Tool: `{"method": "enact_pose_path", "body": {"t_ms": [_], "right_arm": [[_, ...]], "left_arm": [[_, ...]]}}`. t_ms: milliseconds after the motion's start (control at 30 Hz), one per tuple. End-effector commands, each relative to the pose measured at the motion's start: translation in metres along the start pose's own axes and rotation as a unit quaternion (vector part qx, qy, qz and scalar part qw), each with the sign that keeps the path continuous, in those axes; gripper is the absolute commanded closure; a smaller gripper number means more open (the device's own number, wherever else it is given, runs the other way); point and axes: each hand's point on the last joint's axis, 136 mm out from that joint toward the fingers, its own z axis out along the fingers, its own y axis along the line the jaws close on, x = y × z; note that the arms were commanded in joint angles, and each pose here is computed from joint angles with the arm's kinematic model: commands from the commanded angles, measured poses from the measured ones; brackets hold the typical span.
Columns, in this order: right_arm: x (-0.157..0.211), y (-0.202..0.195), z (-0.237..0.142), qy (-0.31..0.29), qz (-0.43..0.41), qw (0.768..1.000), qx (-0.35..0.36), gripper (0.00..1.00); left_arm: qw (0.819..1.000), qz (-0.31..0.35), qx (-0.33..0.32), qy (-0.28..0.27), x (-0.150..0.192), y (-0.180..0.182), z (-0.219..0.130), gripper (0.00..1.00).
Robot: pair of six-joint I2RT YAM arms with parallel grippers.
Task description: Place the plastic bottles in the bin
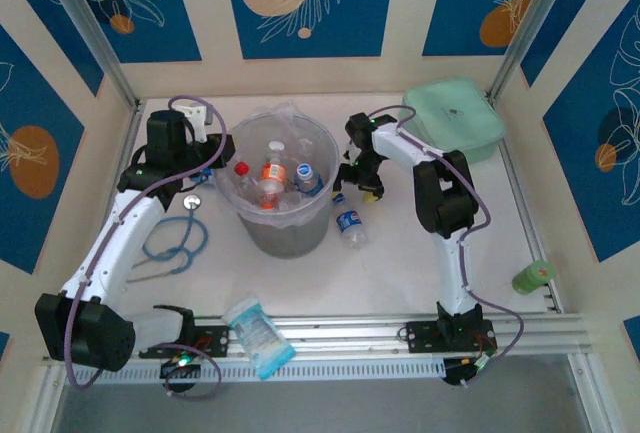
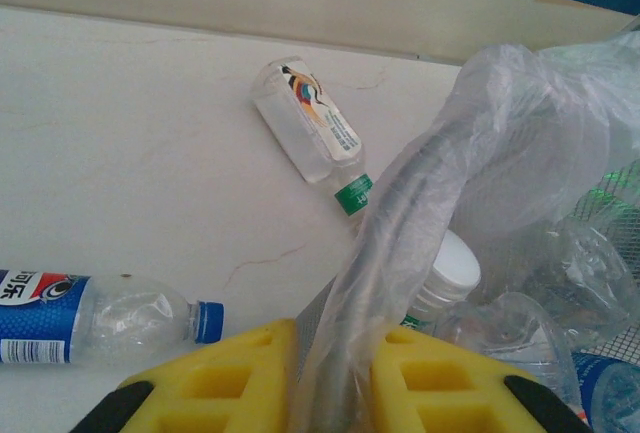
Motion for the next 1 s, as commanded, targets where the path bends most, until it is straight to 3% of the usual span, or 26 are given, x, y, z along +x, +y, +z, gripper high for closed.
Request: {"method": "enact_pose_path", "body": {"t_ms": [0,433,967], "right_arm": [[0.007,0.006,0.013,0.032,-0.001,0.999,-0.016,0.09],[0.017,-0.048,0.019,0.027,0.066,0.997,0.004,0.22],[0.039,-0.067,0.019,-0.008,0.122,0.992,-0.015,0.52]], "left_arm": [[0.998,-0.006,-0.03,0.046,0.025,0.016,0.006,0.78],[0.998,-0.006,-0.031,0.046,0.026,0.017,0.006,0.78],[0.998,-0.009,-0.032,0.052,0.029,0.019,0.009,0.78]]}}
